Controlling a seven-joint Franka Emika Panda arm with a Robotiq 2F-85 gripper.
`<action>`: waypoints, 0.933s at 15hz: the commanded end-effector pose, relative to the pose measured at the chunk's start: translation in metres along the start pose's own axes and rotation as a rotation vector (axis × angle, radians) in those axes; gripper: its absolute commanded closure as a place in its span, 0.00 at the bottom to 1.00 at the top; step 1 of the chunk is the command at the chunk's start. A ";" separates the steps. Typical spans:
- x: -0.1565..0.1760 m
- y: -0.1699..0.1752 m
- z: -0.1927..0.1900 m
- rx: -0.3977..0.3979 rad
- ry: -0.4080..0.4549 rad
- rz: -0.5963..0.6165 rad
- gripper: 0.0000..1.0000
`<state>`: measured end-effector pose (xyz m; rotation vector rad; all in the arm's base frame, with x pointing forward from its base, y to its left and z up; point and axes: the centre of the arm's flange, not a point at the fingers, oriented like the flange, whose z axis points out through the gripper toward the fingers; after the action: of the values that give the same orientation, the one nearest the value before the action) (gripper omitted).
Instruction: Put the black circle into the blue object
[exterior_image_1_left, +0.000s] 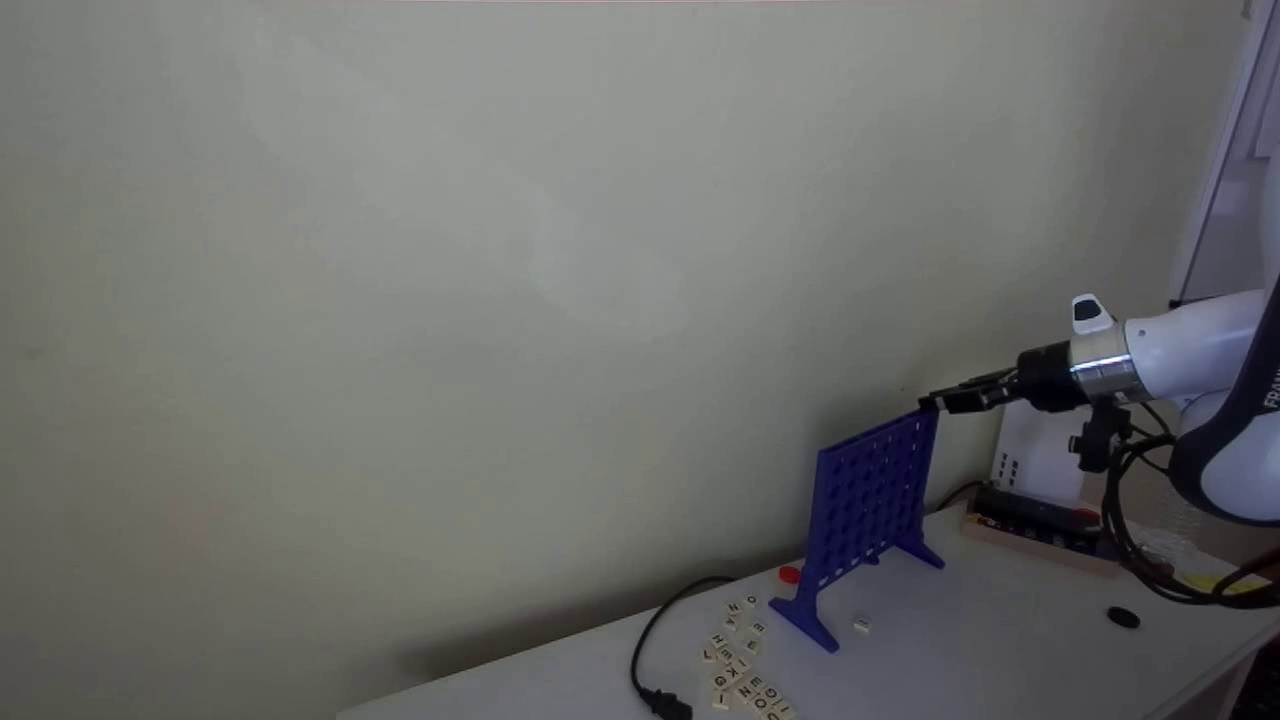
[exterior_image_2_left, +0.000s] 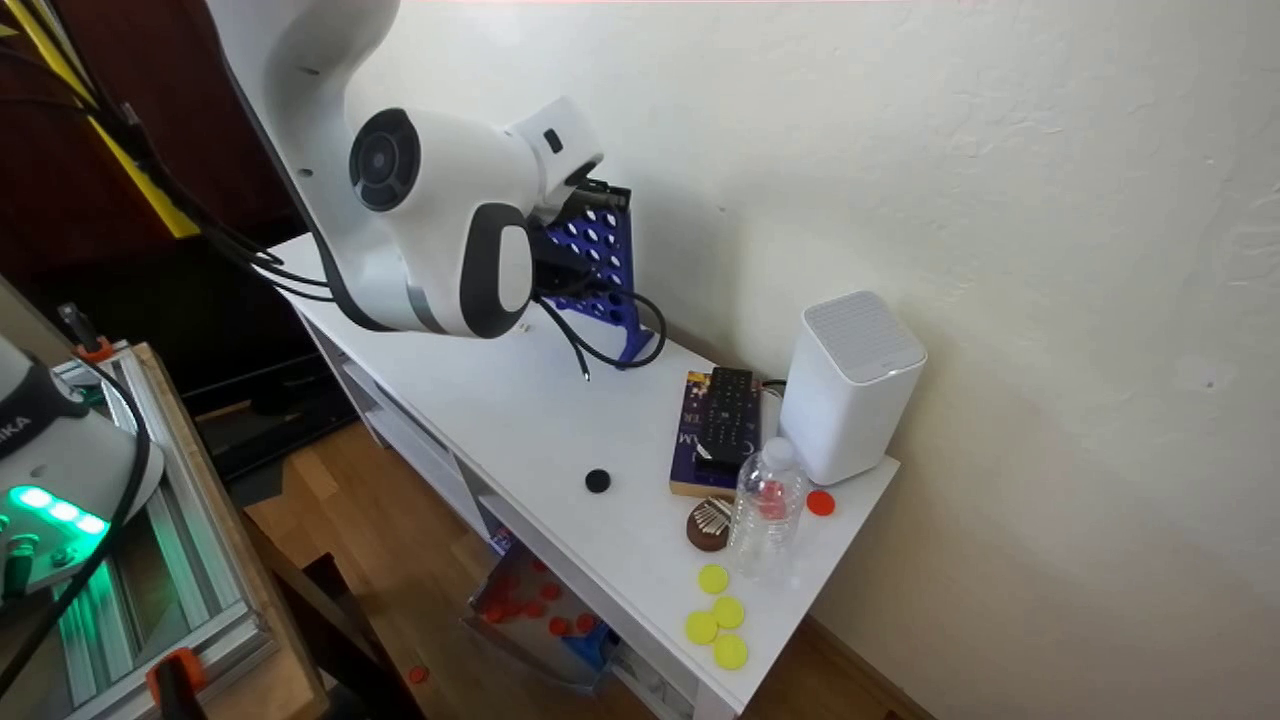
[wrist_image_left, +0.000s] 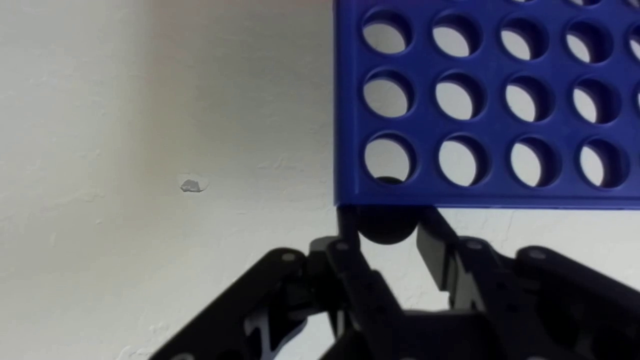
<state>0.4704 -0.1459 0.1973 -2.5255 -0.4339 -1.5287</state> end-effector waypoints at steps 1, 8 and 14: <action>-0.002 -0.001 -0.007 0.001 -0.033 -0.010 0.33; 0.006 -0.003 -0.022 0.041 0.002 -0.003 0.00; 0.029 -0.008 -0.042 0.051 -0.024 0.039 0.00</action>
<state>0.4585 -0.1438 0.2156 -2.4792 -0.4522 -1.5147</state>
